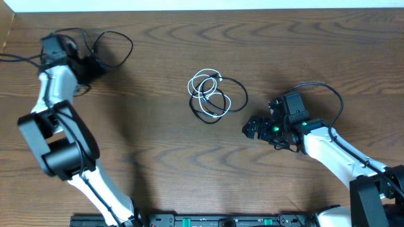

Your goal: Untangle cables

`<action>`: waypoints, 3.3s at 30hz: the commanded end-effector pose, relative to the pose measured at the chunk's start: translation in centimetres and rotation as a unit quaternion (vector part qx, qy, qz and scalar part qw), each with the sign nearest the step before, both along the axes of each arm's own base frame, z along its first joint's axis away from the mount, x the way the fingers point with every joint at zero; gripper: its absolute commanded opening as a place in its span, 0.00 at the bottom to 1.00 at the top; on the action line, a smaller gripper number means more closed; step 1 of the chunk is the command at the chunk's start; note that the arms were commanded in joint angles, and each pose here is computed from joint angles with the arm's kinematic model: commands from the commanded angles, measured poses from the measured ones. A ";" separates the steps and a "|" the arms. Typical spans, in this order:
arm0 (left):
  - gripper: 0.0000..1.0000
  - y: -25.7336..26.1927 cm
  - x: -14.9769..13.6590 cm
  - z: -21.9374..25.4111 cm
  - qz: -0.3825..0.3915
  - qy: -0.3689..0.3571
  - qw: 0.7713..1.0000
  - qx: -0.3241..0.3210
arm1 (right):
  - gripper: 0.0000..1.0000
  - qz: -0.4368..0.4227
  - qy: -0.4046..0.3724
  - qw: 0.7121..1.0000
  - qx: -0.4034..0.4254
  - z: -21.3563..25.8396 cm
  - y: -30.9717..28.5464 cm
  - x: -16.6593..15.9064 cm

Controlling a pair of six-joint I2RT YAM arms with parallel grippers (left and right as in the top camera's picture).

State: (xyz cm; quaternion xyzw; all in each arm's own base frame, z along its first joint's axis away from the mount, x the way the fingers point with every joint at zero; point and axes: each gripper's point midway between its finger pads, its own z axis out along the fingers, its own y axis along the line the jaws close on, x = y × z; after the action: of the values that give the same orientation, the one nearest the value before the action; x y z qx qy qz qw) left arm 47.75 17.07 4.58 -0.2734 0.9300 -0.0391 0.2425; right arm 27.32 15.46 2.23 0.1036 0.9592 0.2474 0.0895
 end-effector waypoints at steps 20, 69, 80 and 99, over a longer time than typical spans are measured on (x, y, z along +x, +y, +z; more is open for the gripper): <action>0.08 -4.0 4.6 -6.0 -0.053 -0.027 0.998 0.014 | 0.99 0.001 0.009 1.000 0.006 -0.2 0.4 -0.4; 0.08 13.2 1.4 -7.5 0.075 -0.052 0.986 0.137 | 0.99 0.022 -0.015 1.000 0.005 4.7 -0.4 -2.9; 0.71 12.8 5.1 1.6 0.042 -0.155 0.978 0.131 | 0.99 0.022 -0.066 0.997 0.025 8.1 -0.4 -3.2; 0.90 -23.0 -3.7 15.0 -0.199 -0.041 0.906 -0.372 | 0.99 -0.191 -0.067 0.979 -0.025 8.0 -12.1 0.3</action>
State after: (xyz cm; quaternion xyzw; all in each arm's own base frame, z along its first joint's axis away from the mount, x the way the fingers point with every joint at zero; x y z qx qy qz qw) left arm 46.04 0.30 21.81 -0.2307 0.8364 -0.4544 0.2018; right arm 26.72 6.24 9.79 0.2369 0.9231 0.2515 0.1686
